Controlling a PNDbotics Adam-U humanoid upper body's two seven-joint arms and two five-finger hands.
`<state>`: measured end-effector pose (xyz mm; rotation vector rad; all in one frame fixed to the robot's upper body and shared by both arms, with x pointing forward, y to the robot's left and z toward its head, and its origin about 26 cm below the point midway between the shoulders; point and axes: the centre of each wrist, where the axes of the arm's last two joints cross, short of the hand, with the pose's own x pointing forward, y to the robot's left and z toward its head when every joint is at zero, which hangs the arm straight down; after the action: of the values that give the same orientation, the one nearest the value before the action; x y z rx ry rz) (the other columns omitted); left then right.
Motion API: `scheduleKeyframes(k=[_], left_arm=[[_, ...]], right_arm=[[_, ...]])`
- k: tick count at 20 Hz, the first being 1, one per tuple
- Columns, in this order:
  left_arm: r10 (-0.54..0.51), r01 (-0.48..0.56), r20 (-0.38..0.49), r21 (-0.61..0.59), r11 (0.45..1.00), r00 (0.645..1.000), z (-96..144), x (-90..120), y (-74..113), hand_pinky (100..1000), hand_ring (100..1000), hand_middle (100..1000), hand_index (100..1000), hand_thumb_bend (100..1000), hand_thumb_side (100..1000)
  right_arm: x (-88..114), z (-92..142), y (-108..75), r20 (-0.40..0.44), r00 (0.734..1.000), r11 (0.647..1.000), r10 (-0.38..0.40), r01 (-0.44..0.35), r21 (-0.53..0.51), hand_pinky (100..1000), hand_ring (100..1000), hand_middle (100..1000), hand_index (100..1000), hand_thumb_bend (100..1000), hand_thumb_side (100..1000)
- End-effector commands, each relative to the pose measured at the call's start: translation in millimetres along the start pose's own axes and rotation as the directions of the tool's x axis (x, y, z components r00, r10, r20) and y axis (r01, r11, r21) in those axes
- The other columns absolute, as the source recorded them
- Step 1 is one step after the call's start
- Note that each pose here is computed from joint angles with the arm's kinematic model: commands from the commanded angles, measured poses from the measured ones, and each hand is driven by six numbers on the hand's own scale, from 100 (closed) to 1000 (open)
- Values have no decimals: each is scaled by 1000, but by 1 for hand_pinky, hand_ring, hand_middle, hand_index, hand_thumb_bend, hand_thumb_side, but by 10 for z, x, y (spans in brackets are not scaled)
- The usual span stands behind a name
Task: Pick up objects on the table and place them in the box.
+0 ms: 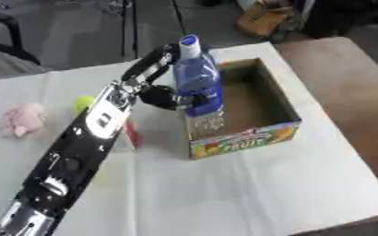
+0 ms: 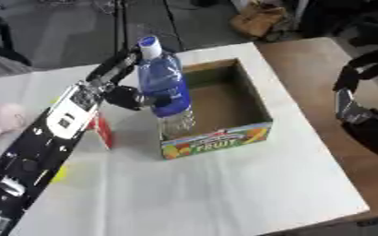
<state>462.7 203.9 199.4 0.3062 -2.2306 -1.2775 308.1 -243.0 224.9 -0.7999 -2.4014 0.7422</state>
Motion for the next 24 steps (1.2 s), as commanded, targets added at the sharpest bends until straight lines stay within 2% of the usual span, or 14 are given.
scheduleKeyframes(k=[1, 2, 3, 7, 12, 13, 15, 16, 20, 24], left_arm=[[-109, 108, 9, 32, 994, 994, -42, 82, 216, 808, 823, 858, 927, 957, 898], [-126, 126, 6, 46, 991, 992, -45, 96, 238, 808, 823, 858, 927, 957, 898], [-139, 138, 3, 55, 989, 990, -48, 104, 248, 809, 826, 862, 933, 1000, 914], [-169, 170, -20, 59, 984, 985, -36, 111, 269, 795, 814, 855, 930, 1000, 906], [-142, 148, -49, 146, 978, 989, 51, 131, 377, 779, 798, 841, 925, 1000, 883], [-129, 137, -54, 168, 976, 990, 65, 140, 398, 743, 767, 818, 907, 841, 843], [-46, 68, -76, 324, 944, 996, 330, 165, 533, 701, 730, 789, 879, 665, 840], [17, 21, -89, 412, 911, 996, 491, 194, 592, 679, 708, 768, 862, 635, 831], [188, -86, -96, 633, 769, 977, 1075, 440, 753, 657, 693, 756, 851, 598, 817], [219, -32, -152, 751, 659, 964, 1575, 640, 815, 643, 689, 757, 840, 589, 798]], right_arm=[[47, -39, -64, 28, 1000, 1000, 2, -2, -19, 556, 645, 744, 913, 100, 285], [47, -37, -63, 27, 1000, 1000, 3, -2, -18, 556, 645, 744, 913, 100, 285], [47, -36, -62, 27, 1000, 1000, 3, -2, -18, 556, 645, 745, 913, 100, 288], [44, -32, -61, 24, 1000, 1000, 3, -2, -19, 556, 646, 745, 913, 100, 284], [32, -16, -66, 15, 1000, 1000, 6, -6, -20, 556, 646, 745, 913, 100, 285], [31, -14, -66, 14, 1000, 1000, 7, -6, -21, 556, 646, 745, 913, 100, 286], [-5, 31, -83, -15, 1000, 999, 18, -19, -30, 555, 646, 745, 913, 100, 291], [-22, 56, -89, -29, 999, 999, 25, -26, -32, 555, 646, 744, 913, 100, 296], [-65, 124, -104, -64, 997, 998, 43, -45, -38, 554, 645, 744, 914, 100, 310], [-100, 176, -120, -94, 994, 997, 60, -65, -45, 552, 644, 744, 916, 100, 329]])
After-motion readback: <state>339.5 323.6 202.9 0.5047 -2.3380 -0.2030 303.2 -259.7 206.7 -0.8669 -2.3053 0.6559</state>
